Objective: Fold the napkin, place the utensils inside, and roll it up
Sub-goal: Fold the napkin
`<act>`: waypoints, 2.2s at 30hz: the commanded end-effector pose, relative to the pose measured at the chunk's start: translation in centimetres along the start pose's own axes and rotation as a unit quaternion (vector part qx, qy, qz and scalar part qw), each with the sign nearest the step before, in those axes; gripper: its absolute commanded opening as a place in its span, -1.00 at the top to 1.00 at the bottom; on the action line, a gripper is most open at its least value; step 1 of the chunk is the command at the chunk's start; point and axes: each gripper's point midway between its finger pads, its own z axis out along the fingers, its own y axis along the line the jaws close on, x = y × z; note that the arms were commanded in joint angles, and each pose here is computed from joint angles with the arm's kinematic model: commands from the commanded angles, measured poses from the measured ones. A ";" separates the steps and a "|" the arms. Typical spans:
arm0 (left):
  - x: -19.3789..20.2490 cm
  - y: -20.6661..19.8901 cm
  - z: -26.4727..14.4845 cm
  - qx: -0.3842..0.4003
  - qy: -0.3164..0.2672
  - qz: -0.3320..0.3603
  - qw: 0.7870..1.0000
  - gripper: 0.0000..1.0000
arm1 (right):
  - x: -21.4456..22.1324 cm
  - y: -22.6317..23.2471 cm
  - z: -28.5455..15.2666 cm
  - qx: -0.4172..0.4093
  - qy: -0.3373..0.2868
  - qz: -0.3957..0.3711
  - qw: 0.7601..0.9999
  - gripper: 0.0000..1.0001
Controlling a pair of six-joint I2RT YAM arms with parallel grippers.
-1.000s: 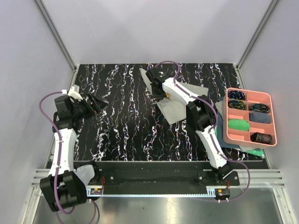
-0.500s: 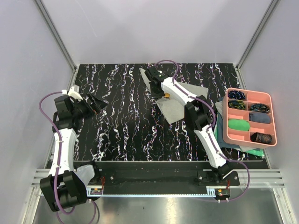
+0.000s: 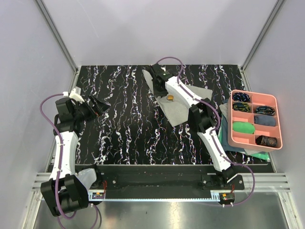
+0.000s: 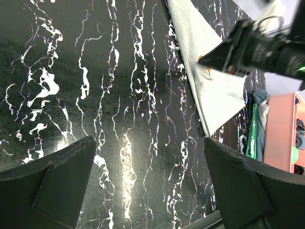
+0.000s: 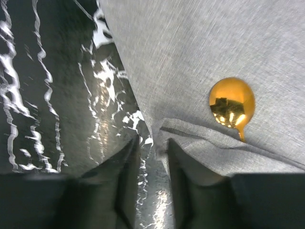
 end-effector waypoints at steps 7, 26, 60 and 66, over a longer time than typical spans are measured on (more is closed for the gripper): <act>-0.8 -0.8 -0.1 0.021 -0.013 0.012 1.000 -0.97 | -4.5 -2.1 -6.6 -0.011 -0.060 -0.003 0.998 -0.20; -0.8 -0.6 -0.1 0.015 -0.017 0.013 1.000 -0.97 | 8.0 -2.2 -4.2 0.020 0.042 -0.085 0.995 0.17; -0.9 -0.6 -0.1 0.014 -0.019 0.014 1.000 -0.97 | 10.9 -3.5 -0.1 0.061 0.076 -0.138 0.986 0.43; -0.9 -0.6 -0.1 0.013 -0.019 0.013 1.000 -0.97 | 12.6 -4.3 0.4 0.070 0.098 -0.137 0.983 0.75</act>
